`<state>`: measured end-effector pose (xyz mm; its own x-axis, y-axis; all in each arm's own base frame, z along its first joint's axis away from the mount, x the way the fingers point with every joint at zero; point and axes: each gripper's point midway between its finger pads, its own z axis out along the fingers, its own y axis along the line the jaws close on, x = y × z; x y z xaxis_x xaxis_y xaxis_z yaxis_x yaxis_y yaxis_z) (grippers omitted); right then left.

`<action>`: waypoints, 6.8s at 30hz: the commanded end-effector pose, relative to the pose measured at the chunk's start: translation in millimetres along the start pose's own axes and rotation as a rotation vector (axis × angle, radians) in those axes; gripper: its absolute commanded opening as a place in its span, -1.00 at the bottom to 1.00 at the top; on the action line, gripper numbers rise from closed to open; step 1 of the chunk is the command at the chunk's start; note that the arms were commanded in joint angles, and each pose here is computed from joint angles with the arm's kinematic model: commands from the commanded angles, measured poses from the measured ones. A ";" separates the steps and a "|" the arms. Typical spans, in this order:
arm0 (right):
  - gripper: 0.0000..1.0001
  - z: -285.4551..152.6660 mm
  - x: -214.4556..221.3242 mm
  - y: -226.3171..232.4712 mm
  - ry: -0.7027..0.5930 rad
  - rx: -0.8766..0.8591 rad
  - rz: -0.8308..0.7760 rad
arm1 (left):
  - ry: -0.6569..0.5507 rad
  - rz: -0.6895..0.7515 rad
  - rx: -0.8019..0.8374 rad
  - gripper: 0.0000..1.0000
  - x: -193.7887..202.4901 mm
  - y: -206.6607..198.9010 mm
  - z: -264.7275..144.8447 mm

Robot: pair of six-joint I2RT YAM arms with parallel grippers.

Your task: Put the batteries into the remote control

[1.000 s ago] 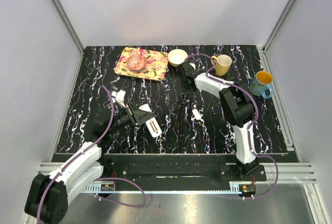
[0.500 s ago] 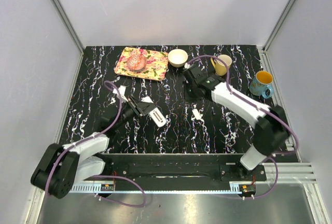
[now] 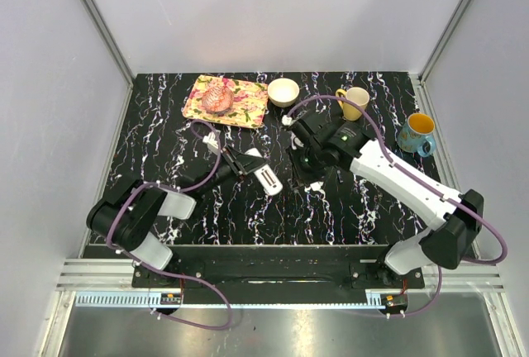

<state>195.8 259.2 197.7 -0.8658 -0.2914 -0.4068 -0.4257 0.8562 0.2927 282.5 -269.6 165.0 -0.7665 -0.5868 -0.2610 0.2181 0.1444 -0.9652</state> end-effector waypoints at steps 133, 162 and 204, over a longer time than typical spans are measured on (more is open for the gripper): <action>-0.57 62.6 -32.6 41.9 -0.014 -0.080 0.072 | 0.074 0.077 0.531 -1.00 39.6 -144.3 -9.7; 0.06 8.2 -52.6 43.8 -0.093 -0.047 0.059 | 0.069 0.073 0.498 -1.00 40.5 -132.0 -6.7; 0.41 -30.7 -7.8 34.8 -0.619 -0.428 -0.123 | 0.199 -0.056 0.533 -1.00 47.8 -151.2 -14.2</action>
<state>176.3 278.3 220.1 -0.5990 -0.0113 -0.8006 -0.6524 0.5866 0.4799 228.9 -325.1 204.1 -0.9218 -0.3858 -0.0386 0.0727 -0.0742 -0.9946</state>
